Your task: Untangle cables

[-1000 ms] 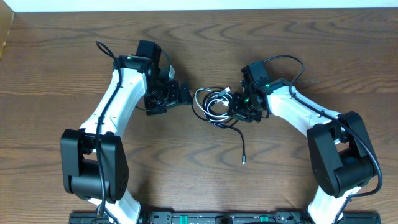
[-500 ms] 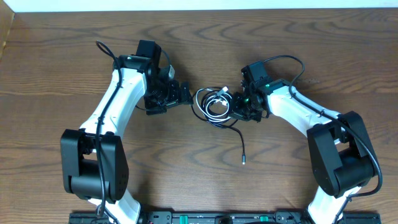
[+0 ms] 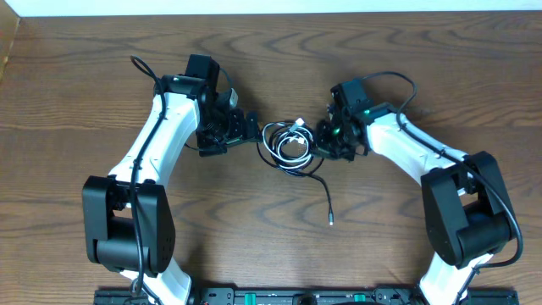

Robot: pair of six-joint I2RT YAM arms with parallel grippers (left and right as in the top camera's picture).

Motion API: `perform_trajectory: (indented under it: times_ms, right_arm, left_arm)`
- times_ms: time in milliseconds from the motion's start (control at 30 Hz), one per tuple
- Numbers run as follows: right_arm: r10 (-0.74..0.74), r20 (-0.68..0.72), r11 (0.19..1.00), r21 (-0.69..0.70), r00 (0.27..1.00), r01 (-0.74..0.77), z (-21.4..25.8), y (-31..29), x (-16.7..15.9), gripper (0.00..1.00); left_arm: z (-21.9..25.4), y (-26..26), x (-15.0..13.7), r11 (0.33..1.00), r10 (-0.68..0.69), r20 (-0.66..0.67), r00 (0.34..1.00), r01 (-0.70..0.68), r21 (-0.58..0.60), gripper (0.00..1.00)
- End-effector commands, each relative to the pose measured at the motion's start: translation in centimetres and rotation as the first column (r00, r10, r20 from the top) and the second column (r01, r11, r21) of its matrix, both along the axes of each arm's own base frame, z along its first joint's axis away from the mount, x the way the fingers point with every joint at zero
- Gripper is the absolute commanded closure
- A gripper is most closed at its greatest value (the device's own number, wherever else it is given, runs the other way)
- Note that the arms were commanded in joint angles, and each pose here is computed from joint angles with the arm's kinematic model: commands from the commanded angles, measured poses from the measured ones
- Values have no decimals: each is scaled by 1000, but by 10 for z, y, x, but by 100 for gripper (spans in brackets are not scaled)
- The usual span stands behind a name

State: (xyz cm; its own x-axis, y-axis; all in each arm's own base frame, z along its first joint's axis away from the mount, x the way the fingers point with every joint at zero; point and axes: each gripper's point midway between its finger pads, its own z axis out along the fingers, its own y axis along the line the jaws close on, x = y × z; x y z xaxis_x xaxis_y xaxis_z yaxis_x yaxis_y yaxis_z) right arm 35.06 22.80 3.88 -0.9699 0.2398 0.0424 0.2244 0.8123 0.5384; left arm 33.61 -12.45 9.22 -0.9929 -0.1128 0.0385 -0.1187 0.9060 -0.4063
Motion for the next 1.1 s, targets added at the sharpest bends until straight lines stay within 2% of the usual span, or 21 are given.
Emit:
perform_trajectory:
  times_ms: [0, 333, 467, 700, 867, 900, 1000, 1067]
  right_arm:
    - [8, 21, 996, 85, 1000, -10, 20, 7, 13, 99]
    - [31, 23, 964, 262, 999, -36, 55, 16, 24, 99]
    - [22, 59, 955, 293, 998, -38, 70, 9, 34, 99]
    - [30, 219, 909, 399, 975, -118, 137, -1, 45, 99]
    - [13, 345, 927, 349, 938, -141, 169, -9, 46, 99]
    - [-2, 353, 940, 319, 936, -119, 168, -13, 48, 92]
    - [-31, 338, 975, 218, 941, -47, 154, -24, 50, 51]
    - [-38, 312, 992, 127, 949, -2, 136, -29, 47, 35]
  left_arm:
    - [0, 0, 2, 1000, 1, 2, 1000, -1, 9, 2]
    - [0, 0, 2, 1000, 1, 3, 1000, -1, 9, 2]
    - [0, 0, 2, 1000, 0, 3, 1000, 0, 9, 2]
    - [0, 0, 2, 1000, 1, 3, 1000, -1, 9, 2]
    - [0, 0, 2, 1000, 1, 3, 1000, -1, 9, 2]
    - [0, 0, 3, 1000, 1, 4, 1000, -1, 8, 2]
    - [0, 0, 4, 1000, 1, 8, 1000, -1, 8, 2]
    - [0, 0, 5, 1000, 1, 13, 1000, -1, 7, 2]
